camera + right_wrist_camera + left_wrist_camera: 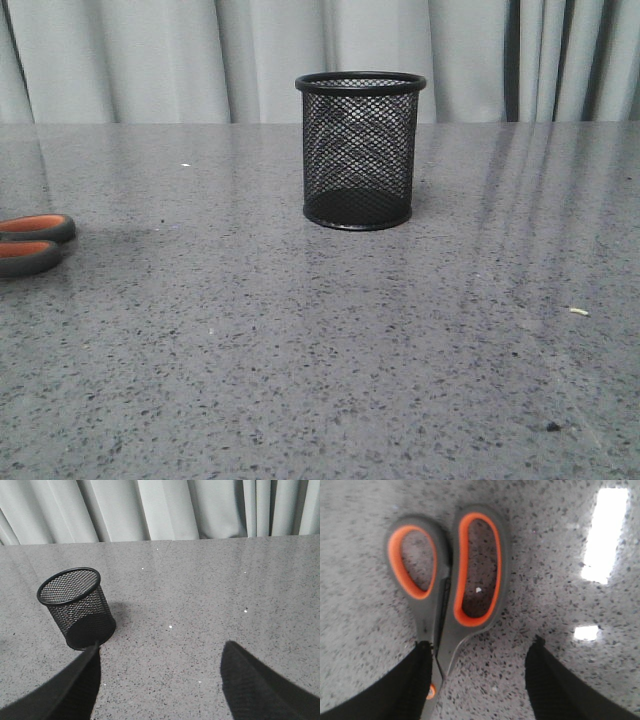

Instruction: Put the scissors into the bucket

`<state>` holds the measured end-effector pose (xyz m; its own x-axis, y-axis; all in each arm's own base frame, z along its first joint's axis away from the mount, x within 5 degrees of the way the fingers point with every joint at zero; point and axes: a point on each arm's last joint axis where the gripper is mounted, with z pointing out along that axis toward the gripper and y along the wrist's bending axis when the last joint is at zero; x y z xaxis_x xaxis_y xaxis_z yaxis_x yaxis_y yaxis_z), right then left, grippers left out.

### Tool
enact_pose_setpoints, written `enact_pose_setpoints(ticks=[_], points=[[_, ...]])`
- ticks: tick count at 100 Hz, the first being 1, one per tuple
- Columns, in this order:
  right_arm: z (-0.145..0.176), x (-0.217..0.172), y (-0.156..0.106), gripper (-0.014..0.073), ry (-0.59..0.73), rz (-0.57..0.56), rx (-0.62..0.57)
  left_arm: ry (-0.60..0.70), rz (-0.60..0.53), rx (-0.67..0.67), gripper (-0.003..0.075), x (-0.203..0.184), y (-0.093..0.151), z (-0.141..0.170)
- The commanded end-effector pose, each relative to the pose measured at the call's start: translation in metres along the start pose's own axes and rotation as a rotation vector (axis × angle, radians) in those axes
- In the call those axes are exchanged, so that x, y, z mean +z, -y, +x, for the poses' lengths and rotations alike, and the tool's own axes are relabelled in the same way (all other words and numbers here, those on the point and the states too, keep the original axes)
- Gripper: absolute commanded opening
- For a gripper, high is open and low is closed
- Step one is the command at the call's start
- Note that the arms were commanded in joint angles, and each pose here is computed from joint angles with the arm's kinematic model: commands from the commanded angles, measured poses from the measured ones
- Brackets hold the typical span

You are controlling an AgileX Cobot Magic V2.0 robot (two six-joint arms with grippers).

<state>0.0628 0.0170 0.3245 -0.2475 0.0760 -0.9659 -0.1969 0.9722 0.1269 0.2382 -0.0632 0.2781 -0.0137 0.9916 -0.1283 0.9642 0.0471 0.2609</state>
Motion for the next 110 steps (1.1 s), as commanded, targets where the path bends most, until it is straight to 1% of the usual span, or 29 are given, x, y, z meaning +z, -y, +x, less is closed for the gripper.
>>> enact_pose_setpoints(ticks=[1, 21, 28, 34, 42, 51, 62, 81, 97, 110], points=[[-0.018, -0.002, -0.001, 0.0447, 0.103, -0.006, -0.02, -0.004, -0.037, 0.034, 0.0391, -0.005, -0.015, -0.003], [-0.018, -0.002, -0.003, 0.0447, 0.1, -0.026, -0.026, -0.019, -0.034, 0.037, 0.0391, 0.001, -0.05, -0.009], [-0.017, -0.002, -0.003, 0.0447, 0.098, -0.03, -0.027, -0.015, -0.008, 0.055, 0.0391, 0.002, -0.059, -0.01], [-0.017, -0.002, -0.003, 0.0447, 0.095, -0.034, -0.028, -0.007, 0.04, 0.078, 0.0391, 0.004, -0.064, -0.008], [-0.016, -0.002, -0.003, 0.0446, 0.087, -0.035, -0.028, -0.01, 0.097, 0.103, 0.039, 0.007, -0.067, -0.002], [-0.016, -0.002, -0.003, 0.0446, 0.081, -0.035, -0.028, -0.011, 0.13, 0.083, 0.0391, 0.008, -0.067, 0.004], [-0.016, -0.002, -0.003, 0.0446, 0.083, -0.035, -0.028, 0.0, 0.135, 0.113, 0.0391, 0.008, -0.067, 0.007], [-0.017, -0.002, -0.003, 0.0446, 0.092, -0.031, -0.034, 0.006, 0.165, 0.106, 0.039, 0.018, -0.069, 0.006], [-0.017, -0.002, -0.003, 0.0446, 0.092, -0.031, -0.034, 0.01, 0.164, 0.103, 0.039, 0.022, -0.07, 0.006], [-0.017, -0.002, -0.003, 0.0446, 0.092, -0.031, -0.034, 0.014, 0.196, 0.096, 0.039, 0.028, -0.064, 0.007]])
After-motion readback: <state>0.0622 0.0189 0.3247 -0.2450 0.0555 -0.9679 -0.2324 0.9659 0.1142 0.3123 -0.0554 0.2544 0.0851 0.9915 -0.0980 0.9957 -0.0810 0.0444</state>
